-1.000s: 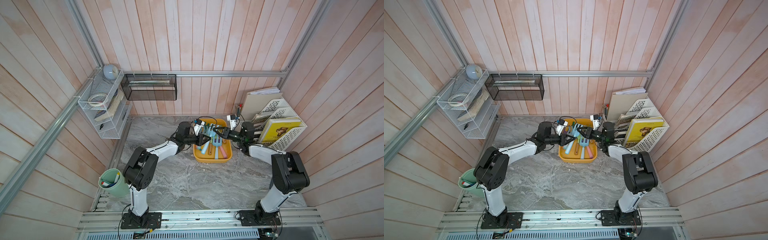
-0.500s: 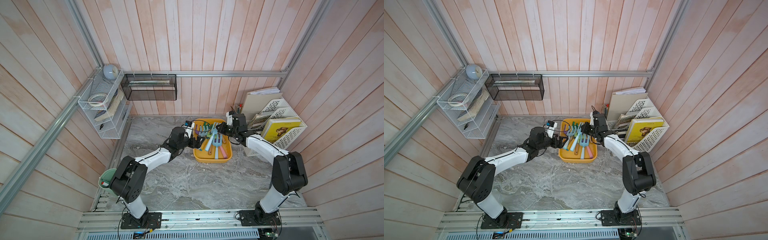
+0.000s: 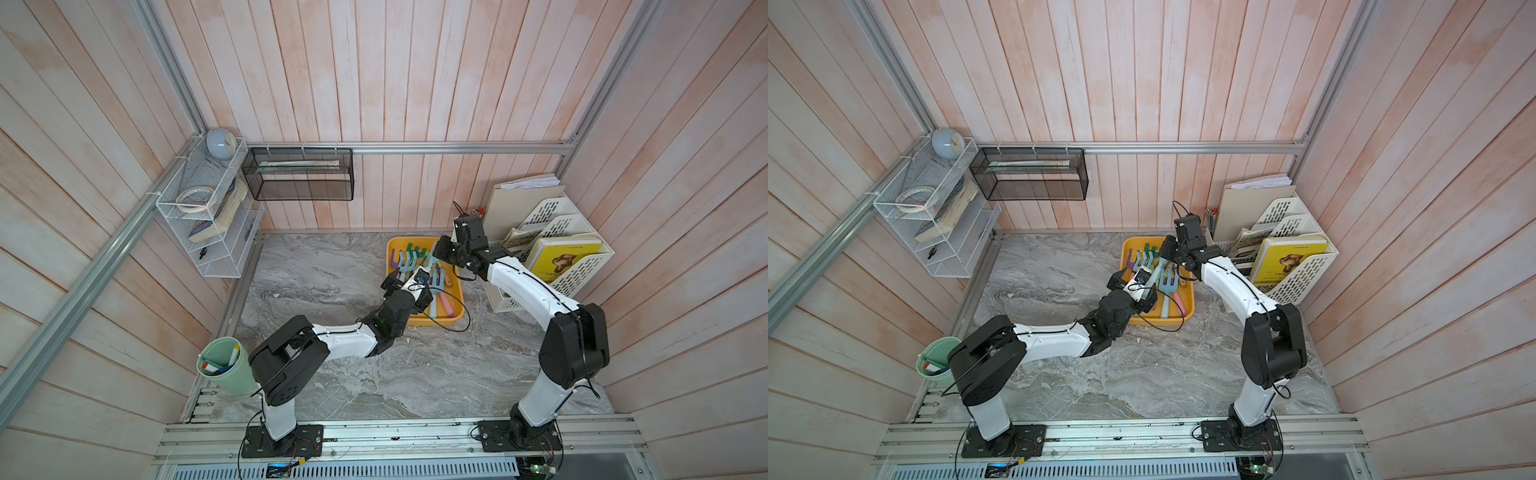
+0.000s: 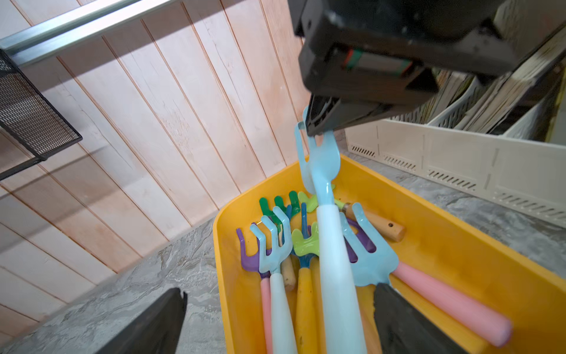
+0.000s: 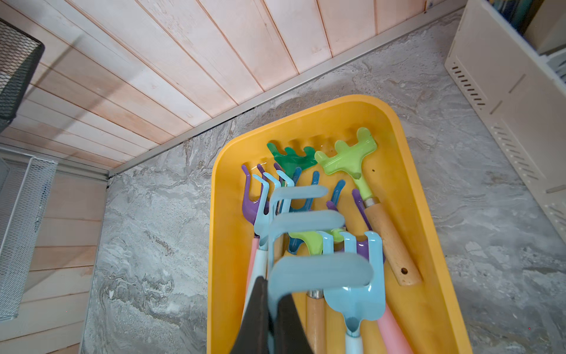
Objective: Take the hand rake out of the storage box
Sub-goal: Pick up the rake from the storage box.
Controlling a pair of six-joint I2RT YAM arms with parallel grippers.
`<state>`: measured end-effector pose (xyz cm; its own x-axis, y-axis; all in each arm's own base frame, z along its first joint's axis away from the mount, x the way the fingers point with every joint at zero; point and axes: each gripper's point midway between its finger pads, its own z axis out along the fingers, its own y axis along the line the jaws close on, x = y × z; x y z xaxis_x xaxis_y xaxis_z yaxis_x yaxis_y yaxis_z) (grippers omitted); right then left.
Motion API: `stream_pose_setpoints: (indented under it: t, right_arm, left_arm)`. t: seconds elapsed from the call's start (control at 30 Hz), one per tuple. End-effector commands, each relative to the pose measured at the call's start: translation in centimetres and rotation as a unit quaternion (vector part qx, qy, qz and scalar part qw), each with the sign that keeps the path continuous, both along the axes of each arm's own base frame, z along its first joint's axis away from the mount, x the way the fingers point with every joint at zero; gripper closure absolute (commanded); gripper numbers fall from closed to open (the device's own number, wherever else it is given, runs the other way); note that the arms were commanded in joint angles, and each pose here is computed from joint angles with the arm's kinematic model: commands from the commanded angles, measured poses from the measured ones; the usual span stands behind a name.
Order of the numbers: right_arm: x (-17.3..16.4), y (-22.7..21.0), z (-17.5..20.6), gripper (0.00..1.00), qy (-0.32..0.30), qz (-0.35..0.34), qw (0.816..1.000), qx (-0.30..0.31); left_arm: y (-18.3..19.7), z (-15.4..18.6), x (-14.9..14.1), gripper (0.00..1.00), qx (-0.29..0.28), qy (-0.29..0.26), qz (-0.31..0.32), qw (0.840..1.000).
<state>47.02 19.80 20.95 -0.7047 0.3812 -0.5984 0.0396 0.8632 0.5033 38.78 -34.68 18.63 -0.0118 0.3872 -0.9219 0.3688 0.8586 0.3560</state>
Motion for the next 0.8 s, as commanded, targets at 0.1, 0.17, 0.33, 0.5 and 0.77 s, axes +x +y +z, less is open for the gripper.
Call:
stream_pose_setpoints:
  t: [0.1,0.17,0.33,0.5,0.77]
  right_arm:
    - [0.0,0.9,0.9,1.0,0.002,0.012,1.0,0.027]
    - [0.1,1.1,1.0,1.0,0.002,0.014,0.999,0.03]
    - [0.3,1.7,1.4,1.0,-0.002,0.023,0.999,0.042]
    - [0.3,1.9,2.0,1.0,-0.008,0.027,0.999,0.046]
    - [0.2,2.5,1.7,0.95,-0.007,0.041,0.998,0.052]
  left_arm:
    - [-0.9,-0.5,1.9,0.03,0.0,0.011,0.007,1.0]
    - [-1.3,-0.8,2.0,0.04,-0.001,0.017,0.0,1.0]
    - [-1.9,-2.0,2.7,0.06,0.012,0.033,0.0,0.999]
    - [-2.1,-3.2,3.3,0.09,0.03,0.043,0.006,0.999]
    - [-1.1,-3.5,3.9,0.53,0.016,0.059,0.014,0.998]
